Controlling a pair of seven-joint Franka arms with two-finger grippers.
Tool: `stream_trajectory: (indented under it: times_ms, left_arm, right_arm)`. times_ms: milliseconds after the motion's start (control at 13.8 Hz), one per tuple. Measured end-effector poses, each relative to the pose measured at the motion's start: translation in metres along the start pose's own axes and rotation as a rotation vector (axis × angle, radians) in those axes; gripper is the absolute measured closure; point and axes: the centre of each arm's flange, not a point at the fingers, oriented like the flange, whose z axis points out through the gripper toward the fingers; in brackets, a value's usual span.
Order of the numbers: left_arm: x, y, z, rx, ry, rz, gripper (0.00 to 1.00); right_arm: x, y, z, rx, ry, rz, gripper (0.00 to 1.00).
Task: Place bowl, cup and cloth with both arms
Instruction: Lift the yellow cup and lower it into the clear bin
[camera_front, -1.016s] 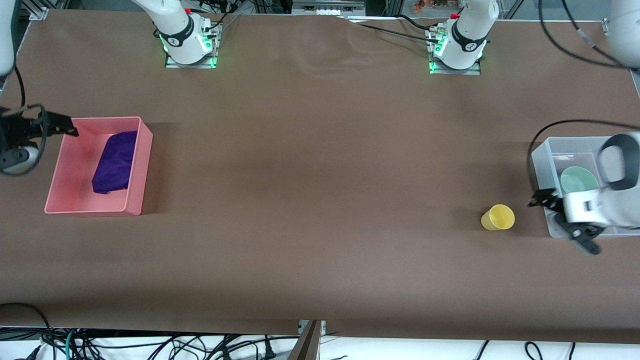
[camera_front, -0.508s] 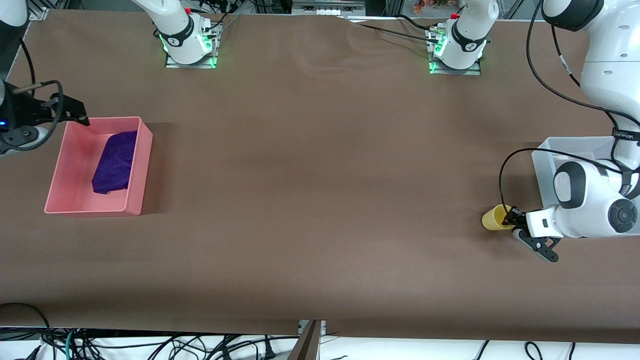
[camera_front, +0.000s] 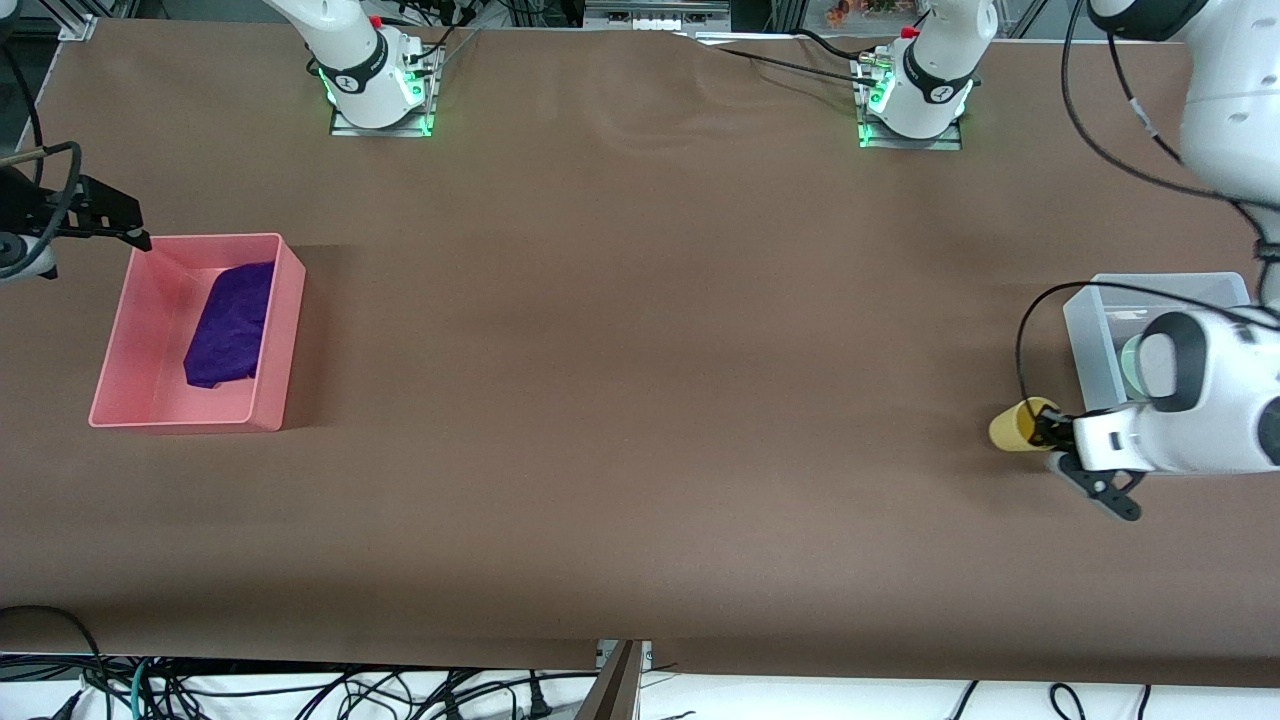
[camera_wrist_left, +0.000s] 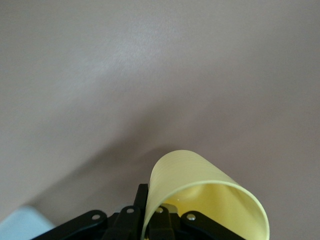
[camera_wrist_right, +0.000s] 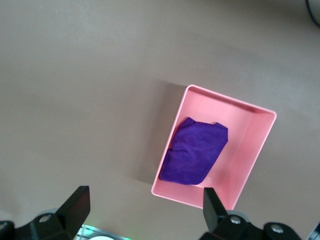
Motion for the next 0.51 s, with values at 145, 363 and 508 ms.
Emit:
stream_trajectory:
  times_ms: [145,363,508]
  left_arm:
    - [-0.031,-0.016,-0.041,0.026,-0.028,-0.010,0.96]
    - [-0.099,-0.068,-0.060,0.107,-0.106,0.070,0.96]
    - [-0.136,-0.101,-0.055,0.156,-0.127,0.097,0.96]
  right_arm:
    - [0.001,-0.005,0.002,0.003,-0.009,0.054,0.00]
    - [0.000,-0.004,0.004,0.005,-0.017,0.073,0.00]
    - [0.001,-0.004,0.005,0.005,-0.020,0.075,0.00]
